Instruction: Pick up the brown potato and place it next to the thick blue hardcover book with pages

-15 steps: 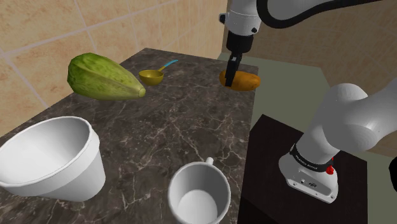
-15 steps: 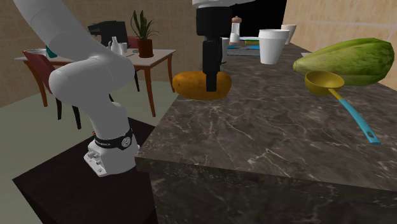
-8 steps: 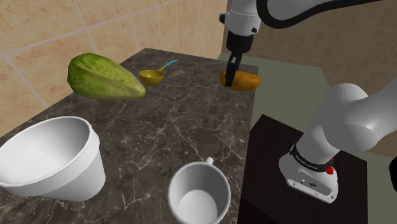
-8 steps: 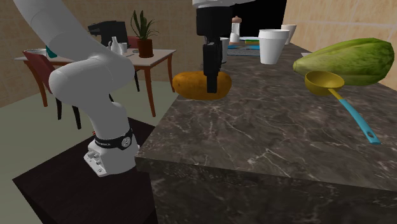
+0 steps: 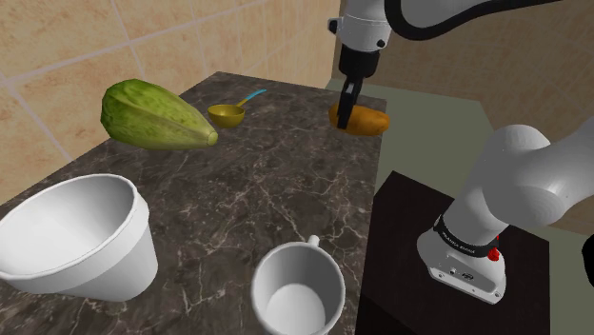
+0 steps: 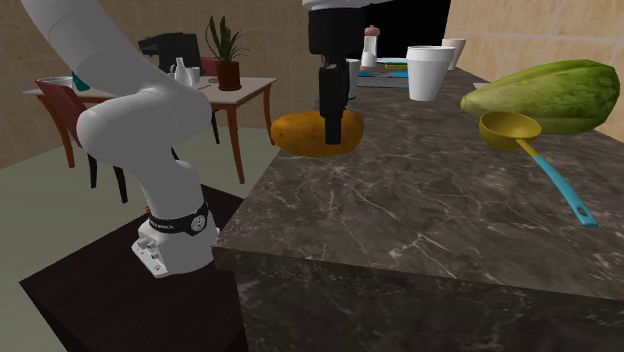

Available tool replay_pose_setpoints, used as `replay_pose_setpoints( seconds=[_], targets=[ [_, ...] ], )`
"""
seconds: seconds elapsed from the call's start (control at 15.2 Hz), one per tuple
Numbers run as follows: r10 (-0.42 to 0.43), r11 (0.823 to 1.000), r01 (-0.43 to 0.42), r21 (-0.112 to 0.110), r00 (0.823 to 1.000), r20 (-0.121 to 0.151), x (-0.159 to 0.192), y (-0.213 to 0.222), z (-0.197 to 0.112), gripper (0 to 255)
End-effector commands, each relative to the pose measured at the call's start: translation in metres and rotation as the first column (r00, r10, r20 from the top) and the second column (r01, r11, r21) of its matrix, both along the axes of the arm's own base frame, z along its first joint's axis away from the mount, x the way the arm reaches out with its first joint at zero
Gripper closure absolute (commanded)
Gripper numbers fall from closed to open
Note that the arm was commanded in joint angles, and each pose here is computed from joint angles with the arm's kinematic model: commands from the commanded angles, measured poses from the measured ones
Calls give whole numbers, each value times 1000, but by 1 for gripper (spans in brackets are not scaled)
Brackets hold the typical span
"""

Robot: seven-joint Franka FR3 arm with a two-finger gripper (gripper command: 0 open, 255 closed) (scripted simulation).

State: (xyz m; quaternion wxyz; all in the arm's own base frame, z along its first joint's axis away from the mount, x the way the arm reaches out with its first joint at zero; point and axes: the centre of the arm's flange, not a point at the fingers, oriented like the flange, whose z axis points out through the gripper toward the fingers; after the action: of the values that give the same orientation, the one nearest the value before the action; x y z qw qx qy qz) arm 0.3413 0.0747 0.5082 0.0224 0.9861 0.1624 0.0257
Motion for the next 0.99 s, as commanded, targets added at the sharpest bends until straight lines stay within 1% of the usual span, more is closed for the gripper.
replay_pose_setpoints(
  seconds=[0.0, 0.92],
  targets=[
    [0, 1000, 0, 0, 1000, 0, 0, 0, 7, 255],
    [0, 1000, 0, 0, 1000, 0, 0, 0, 81, 255]
  ],
)
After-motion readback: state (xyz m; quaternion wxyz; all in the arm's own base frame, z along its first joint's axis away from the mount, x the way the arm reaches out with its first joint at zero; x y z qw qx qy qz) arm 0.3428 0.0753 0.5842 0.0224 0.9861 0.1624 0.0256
